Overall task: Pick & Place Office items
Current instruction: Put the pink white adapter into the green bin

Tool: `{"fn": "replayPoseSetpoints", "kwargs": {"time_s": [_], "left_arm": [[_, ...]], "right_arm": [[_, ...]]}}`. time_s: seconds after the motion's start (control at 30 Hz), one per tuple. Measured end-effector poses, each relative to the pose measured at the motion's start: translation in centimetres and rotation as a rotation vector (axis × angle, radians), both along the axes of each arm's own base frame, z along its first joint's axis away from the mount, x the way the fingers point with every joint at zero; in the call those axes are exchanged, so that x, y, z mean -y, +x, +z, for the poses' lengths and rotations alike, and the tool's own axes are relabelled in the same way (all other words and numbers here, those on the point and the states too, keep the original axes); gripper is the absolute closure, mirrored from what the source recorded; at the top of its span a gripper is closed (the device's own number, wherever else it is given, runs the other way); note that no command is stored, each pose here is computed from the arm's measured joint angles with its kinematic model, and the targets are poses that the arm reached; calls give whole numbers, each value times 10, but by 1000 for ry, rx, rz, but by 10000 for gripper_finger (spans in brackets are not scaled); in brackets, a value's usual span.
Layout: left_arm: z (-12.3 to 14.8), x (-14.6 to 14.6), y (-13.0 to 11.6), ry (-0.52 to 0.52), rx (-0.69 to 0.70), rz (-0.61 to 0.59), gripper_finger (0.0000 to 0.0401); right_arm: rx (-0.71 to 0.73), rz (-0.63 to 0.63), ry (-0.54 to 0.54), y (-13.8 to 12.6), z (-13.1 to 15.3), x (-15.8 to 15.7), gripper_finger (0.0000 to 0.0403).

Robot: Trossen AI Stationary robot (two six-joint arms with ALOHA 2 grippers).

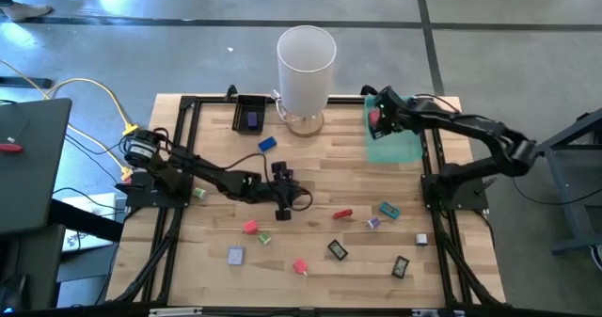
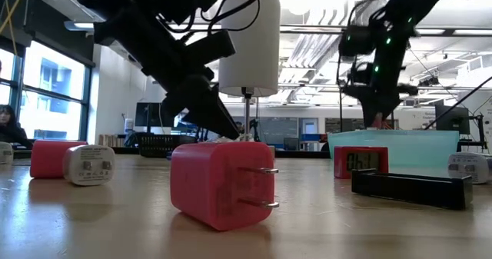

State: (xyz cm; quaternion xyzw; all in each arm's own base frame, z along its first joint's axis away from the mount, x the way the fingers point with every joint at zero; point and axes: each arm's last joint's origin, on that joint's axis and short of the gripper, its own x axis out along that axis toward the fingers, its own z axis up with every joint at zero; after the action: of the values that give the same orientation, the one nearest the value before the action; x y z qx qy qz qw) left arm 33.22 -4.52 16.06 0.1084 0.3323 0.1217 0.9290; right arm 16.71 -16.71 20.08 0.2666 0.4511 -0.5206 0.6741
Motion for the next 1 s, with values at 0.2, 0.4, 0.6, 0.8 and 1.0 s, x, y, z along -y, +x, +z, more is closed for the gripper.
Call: {"fn": "replayPoseSetpoints", "kwargs": {"time_s": [0.2, 0.4, 0.6, 0.8, 1.0], "left_arm": [[0, 0, 0, 0, -4, 0, 220], [-1, -4, 0, -1, -6, 14, 220], [0, -6, 0, 0, -6, 20, 220], [0, -6, 0, 0, -6, 21, 220], [0, -6, 0, -3, -4, 23, 220]], "right_arm": [[-44, -50, 12, -7, -26, 34, 281], [21, -89, 93, -12, -44, 55, 279], [74, -114, 84, -8, -43, 58, 274], [81, -137, 86, -9, -43, 59, 280], [97, -183, 90, -10, -43, 59, 270]]}}
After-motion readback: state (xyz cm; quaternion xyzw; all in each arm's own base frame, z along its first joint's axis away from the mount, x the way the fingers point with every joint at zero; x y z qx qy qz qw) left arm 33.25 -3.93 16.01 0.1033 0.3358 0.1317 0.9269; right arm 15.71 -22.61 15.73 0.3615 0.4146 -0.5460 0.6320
